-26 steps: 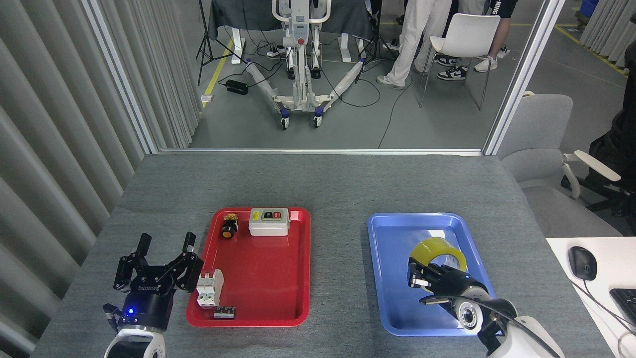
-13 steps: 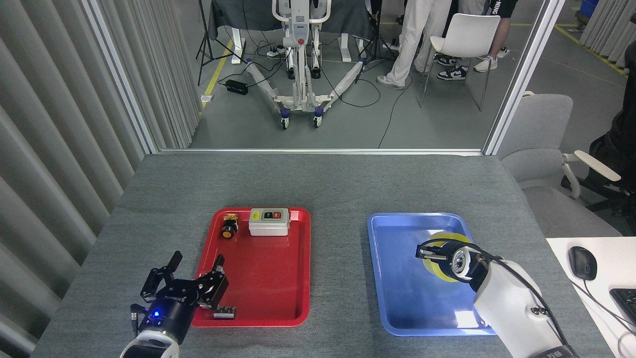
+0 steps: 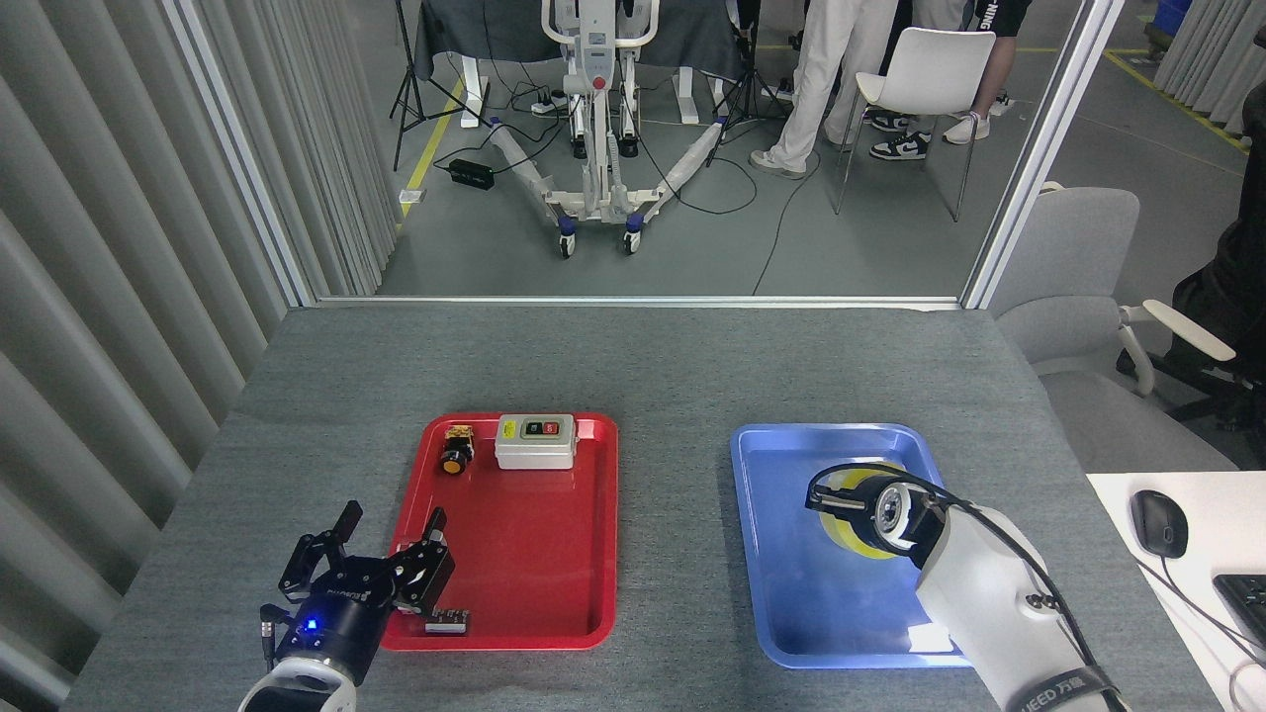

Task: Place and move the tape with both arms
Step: 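Lower the tape roll into the blue tray and open the right gripper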

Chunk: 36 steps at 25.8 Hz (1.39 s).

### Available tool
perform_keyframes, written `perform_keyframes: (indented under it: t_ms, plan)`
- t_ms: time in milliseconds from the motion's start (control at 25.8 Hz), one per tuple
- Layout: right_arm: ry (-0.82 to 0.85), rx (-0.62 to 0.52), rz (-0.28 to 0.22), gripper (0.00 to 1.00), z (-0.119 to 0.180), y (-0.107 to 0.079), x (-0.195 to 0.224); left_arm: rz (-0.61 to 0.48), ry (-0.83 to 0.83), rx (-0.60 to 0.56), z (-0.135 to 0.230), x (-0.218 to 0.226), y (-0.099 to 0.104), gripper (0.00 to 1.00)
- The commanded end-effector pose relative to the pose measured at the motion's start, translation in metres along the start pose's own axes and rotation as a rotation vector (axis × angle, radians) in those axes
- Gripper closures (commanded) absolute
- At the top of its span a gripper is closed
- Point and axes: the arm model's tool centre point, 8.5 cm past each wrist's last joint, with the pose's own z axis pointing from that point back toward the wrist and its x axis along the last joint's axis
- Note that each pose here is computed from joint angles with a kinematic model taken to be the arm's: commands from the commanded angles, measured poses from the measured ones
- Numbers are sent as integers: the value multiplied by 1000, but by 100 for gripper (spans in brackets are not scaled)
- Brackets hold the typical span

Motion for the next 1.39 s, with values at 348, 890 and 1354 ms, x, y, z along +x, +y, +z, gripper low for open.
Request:
perform_keyframes:
  t_ms: [348, 890, 1354]
  plan:
    - [-1, 7, -3, 47, -1, 3, 0, -10, 23, 9, -3, -5, 5, 0]
    - [-84, -163, 57, 30, 14, -8, 16, -35, 31, -8, 3, -16, 2, 0]
    - [-43, -994, 354, 3, 60, 14, -40, -25, 35, -3, 2, -15, 3, 0]
